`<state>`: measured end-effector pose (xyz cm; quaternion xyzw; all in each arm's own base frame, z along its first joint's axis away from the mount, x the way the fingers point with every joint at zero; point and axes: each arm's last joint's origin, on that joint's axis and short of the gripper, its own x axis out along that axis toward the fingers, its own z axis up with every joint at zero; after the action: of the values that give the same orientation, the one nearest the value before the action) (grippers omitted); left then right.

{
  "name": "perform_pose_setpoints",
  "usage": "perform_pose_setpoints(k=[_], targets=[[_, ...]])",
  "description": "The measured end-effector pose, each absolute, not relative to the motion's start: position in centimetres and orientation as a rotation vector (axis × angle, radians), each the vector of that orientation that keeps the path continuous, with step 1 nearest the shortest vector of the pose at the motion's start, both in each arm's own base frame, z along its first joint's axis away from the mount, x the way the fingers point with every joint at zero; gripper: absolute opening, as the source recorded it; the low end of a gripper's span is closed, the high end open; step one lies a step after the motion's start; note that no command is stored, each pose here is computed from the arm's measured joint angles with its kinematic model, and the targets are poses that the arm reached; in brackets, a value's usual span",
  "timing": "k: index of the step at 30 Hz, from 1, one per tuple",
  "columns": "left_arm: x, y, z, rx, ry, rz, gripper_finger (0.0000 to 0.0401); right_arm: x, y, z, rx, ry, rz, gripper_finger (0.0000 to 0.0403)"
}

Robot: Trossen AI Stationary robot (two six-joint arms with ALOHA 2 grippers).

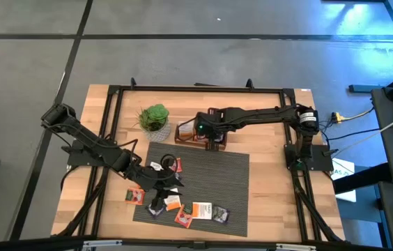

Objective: Pick & Place Tea
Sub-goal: Put the white tea bag into the left section of the wooden organizer

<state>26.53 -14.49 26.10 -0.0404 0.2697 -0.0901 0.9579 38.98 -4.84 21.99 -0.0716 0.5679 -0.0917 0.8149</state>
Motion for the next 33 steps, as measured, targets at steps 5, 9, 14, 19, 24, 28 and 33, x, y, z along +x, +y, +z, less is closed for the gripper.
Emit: perform_pose_setpoints(k=[5,9,14,19,24,28,33], targets=[[26.5,-14.5,26.1,-0.084,0.547,-0.182,0.0136,39.2,-4.9,22.3,-0.145,1.174,-0.245,0.0072],[26.4,-14.6,25.9,-0.105,0.546,-0.179,0.0136,38.7,-3.3,22.9,-0.094,1.174,-0.22,0.0083],[25.9,-14.6,24.6,-0.097,0.576,-0.164,0.0136,38.0,1.8,21.8,-0.083,1.143,-0.109,0.0083],[25.7,-14.6,23.9,-0.126,0.592,-0.154,0.0136,37.5,6.4,20.1,-0.107,1.009,-0.024,0.0084],[25.9,-15.0,23.3,-0.125,0.604,-0.16,0.0136,37.0,9.8,18.4,-0.104,0.862,0.112,0.0085],[27.1,-16.1,22.0,-0.138,0.575,-0.185,0.0136,36.3,11.1,17.7,-0.066,0.89,0.24,0.0085],[29.5,-18.0,19.5,-0.154,0.482,-0.338,0.0136,35.8,12.3,17.6,0.041,0.922,0.364,0.0085]])
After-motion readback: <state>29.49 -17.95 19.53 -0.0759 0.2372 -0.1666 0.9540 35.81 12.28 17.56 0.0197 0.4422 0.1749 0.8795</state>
